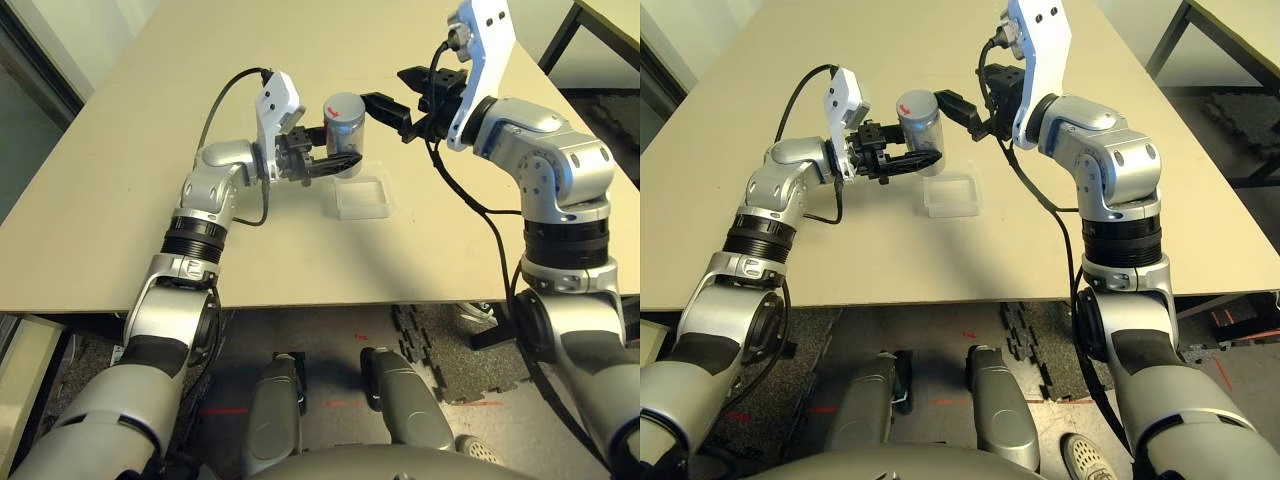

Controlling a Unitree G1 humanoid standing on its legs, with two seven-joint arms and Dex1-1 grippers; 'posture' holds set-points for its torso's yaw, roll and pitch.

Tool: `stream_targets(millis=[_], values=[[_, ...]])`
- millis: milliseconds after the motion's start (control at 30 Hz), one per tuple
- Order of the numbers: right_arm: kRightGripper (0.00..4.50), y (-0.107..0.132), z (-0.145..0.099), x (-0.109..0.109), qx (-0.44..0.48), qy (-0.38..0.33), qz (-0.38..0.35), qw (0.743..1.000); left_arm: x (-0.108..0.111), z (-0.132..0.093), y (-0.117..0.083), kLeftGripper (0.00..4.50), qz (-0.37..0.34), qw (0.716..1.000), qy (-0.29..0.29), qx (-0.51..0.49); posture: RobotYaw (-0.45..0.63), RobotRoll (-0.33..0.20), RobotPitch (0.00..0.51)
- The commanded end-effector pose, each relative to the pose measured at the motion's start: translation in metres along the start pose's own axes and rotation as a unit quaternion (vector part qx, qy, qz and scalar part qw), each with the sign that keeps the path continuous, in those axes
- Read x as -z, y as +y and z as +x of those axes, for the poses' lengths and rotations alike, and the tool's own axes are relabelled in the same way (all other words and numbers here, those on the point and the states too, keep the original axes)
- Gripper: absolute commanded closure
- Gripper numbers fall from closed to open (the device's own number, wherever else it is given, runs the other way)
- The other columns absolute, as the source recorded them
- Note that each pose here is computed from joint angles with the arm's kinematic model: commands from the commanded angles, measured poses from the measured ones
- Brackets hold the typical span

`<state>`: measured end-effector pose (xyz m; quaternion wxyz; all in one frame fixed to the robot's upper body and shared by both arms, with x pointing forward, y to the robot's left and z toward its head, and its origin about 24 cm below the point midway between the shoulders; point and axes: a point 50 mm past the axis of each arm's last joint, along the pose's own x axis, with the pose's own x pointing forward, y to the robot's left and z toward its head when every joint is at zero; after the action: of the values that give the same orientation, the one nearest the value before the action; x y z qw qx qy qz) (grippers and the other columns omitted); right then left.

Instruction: Pour the medicine from the bottle into the box.

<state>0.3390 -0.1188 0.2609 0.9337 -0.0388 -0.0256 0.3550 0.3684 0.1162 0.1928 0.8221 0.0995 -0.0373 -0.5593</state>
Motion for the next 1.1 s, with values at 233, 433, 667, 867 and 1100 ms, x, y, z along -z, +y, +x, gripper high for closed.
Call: stream_targets(millis=[233,433,667,867,1100], values=[[0.00,0.015,-0.002,-0.029,-0.019,-0.062,-0.011,0.998,0.028,-0.001,0.005,2.04,-0.025,0.999,0.045,-0.017,-0.22,0.000,0.125],[0.00,0.013,-0.004,-0.030,-0.016,-0.065,-0.015,0.998,0.036,-0.002,0.006,2.04,-0.032,0.998,0.052,-0.023,-0.23,0.000,0.124],[0.00,0.026,-0.003,-0.012,-0.050,-0.031,-0.028,0.998,0.025,0.006,0.006,2.04,-0.024,0.999,0.033,-0.016,-0.22,0.000,0.127],[0.00,0.037,-0.001,-0.002,-0.074,-0.012,-0.035,0.997,0.018,0.011,0.005,2.04,-0.018,1.000,0.024,-0.005,-0.22,0.000,0.130],[0.00,0.038,-0.001,0.006,-0.076,0.005,-0.063,0.995,0.008,0.019,0.000,2.04,-0.009,1.000,0.014,0.014,-0.23,0.000,0.133]])
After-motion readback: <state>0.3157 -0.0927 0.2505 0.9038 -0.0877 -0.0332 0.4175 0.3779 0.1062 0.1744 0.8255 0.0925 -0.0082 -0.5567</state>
